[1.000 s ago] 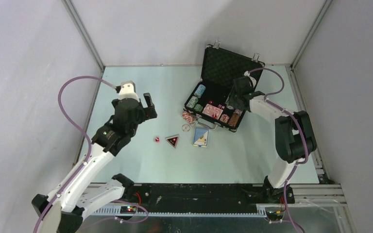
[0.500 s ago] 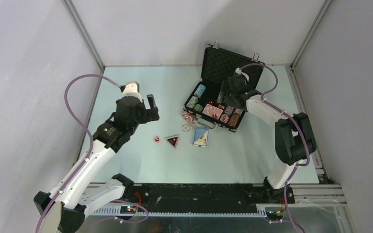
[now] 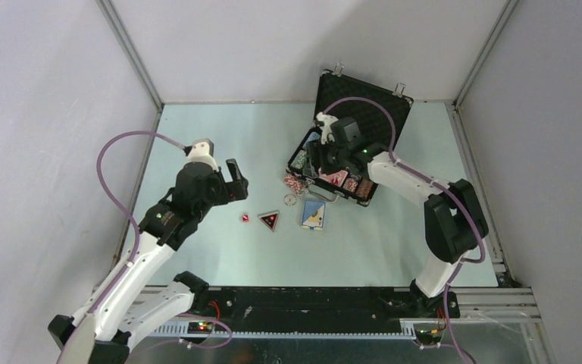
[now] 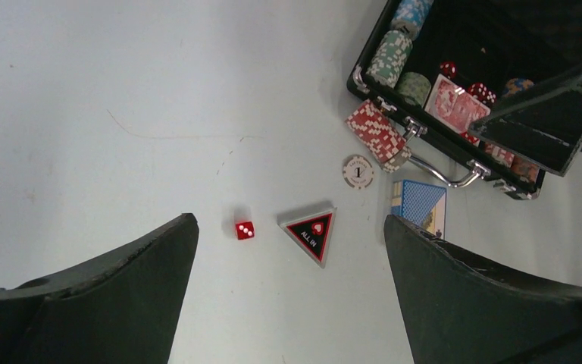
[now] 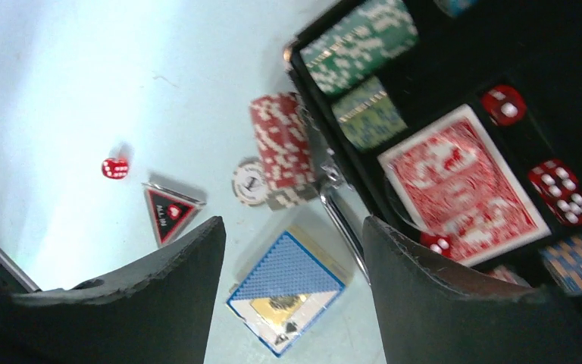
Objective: Pack up texas hold em set
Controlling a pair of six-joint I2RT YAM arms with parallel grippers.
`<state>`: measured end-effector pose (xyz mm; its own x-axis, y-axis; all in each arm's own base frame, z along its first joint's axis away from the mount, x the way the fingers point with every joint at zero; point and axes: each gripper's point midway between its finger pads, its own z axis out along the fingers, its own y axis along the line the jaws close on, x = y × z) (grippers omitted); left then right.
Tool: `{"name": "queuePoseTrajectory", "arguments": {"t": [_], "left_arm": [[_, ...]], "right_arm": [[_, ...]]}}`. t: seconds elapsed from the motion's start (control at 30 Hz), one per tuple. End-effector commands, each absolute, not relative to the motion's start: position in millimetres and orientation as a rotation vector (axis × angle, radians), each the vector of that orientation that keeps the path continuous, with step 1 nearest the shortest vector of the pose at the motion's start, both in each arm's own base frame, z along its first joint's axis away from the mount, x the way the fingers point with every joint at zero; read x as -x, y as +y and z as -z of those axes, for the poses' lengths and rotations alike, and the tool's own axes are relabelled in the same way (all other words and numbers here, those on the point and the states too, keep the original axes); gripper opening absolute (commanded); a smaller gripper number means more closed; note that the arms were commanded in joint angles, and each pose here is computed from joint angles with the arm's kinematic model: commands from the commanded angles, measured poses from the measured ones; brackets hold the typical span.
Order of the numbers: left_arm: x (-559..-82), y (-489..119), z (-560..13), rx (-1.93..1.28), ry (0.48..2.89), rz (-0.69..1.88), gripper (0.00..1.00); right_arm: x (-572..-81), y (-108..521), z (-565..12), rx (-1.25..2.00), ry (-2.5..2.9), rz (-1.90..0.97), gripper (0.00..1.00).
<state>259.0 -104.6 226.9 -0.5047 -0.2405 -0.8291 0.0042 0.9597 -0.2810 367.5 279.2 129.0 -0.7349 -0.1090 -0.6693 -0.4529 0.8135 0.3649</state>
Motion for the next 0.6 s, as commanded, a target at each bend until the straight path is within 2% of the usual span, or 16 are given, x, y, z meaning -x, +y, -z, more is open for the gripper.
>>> {"name": "queuePoseTrajectory", "arguments": {"t": [0.0, 0.17, 0.33, 0.57], "left_arm": [[-257.0, -108.2, -229.4, 0.145, 2.092, 0.338, 1.0], [-249.7, -108.7, -223.8, 0.078, 2.142, 0.33, 1.0], [-239.3, -112.0, -213.9, 0.017, 2.164, 0.361, 1.0], [-228.7, -107.3, -209.7, 0.017, 2.139, 0.376, 1.0]], "right_arm": [[-368.8, 309.5, -140.3, 0.576, 2.29, -0.72, 0.69], [-376.2, 328.5, -138.8, 0.692, 2.307, -0.652, 0.68], [-388.5, 339.3, -129.1, 0.761, 2.363, -0.594, 0.61], [-383.9, 352.4, -112.6, 0.822, 2.418, -0.546, 0.61]]}}
